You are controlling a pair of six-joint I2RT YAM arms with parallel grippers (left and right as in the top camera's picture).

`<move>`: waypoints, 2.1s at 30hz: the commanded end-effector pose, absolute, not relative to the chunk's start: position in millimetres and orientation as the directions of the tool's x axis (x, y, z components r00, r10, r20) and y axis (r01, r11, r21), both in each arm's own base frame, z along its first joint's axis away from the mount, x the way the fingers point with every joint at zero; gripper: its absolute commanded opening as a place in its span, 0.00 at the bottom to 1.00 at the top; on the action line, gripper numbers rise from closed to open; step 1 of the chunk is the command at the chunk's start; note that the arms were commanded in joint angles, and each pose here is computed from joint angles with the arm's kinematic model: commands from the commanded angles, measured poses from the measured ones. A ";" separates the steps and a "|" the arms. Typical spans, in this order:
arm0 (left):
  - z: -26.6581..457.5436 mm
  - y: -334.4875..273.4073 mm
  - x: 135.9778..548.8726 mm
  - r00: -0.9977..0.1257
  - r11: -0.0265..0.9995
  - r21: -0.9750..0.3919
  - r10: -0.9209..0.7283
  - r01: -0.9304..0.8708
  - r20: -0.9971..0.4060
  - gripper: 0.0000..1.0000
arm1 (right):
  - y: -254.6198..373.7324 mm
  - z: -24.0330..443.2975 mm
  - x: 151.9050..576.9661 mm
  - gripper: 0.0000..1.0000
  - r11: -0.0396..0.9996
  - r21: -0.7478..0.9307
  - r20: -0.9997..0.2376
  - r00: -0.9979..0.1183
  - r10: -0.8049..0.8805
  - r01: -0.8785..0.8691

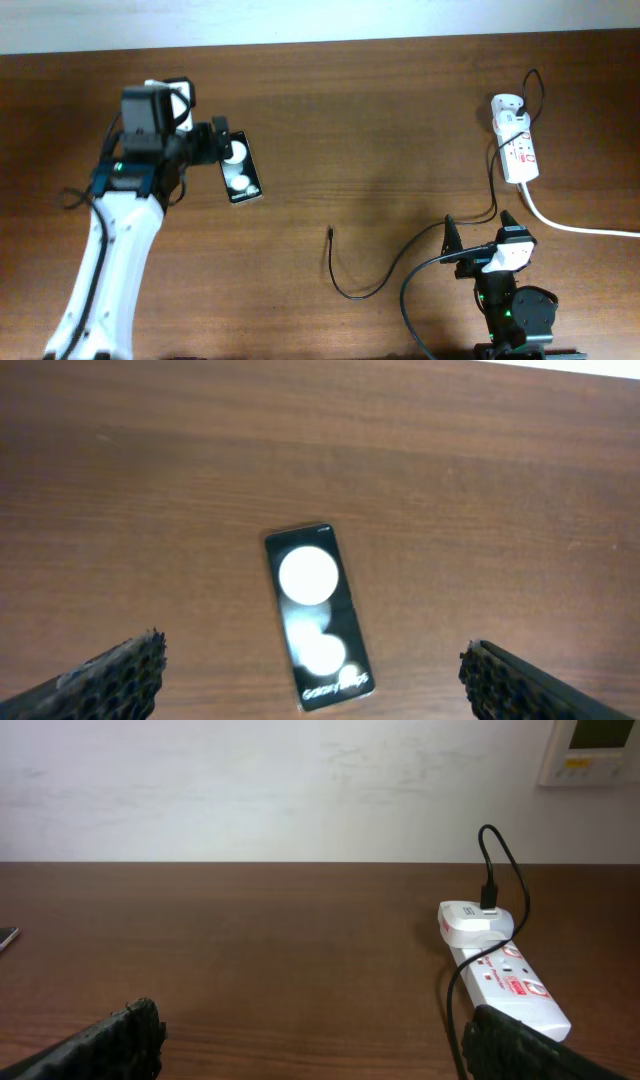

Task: Plug charger to phone and switch on socket
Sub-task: 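Move the left gripper over the black phone and lower toward it, then close the left gripper on the phone's long edges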

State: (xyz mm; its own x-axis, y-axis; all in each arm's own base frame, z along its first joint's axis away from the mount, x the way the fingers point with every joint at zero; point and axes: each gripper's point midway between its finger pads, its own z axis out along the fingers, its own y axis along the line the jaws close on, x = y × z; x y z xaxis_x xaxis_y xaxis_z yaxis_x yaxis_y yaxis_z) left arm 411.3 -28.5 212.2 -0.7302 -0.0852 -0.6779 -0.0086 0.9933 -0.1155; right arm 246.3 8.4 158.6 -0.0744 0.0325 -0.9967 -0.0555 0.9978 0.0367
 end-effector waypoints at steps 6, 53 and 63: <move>179.5 -68.4 462.8 -0.781 0.968 -0.172 -0.250 -0.185 -0.572 0.99 | 9.7 156.4 246.0 0.99 0.997 0.048 -0.996 -0.078 0.043 -0.058; 46.6 -57.5 453.5 -0.953 0.970 -0.015 -0.243 -0.244 -0.184 0.99 | 9.7 156.4 246.0 0.99 0.997 0.048 -0.996 -0.078 0.043 -0.058; 46.7 -56.5 451.6 -0.965 0.970 0.016 -0.240 -0.243 -0.110 0.99 | 9.7 156.4 246.0 0.99 0.997 0.048 -0.996 -0.078 0.043 -0.058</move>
State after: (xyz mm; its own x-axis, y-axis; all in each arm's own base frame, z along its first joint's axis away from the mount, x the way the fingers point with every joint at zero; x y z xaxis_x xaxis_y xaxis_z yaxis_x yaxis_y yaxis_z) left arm 450.6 -61.3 48.5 -0.9613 -0.2502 -0.1154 -0.2515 0.9678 -0.0033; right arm 246.3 8.4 158.6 -0.0743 0.0318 -0.9967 -0.0555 0.9978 0.0359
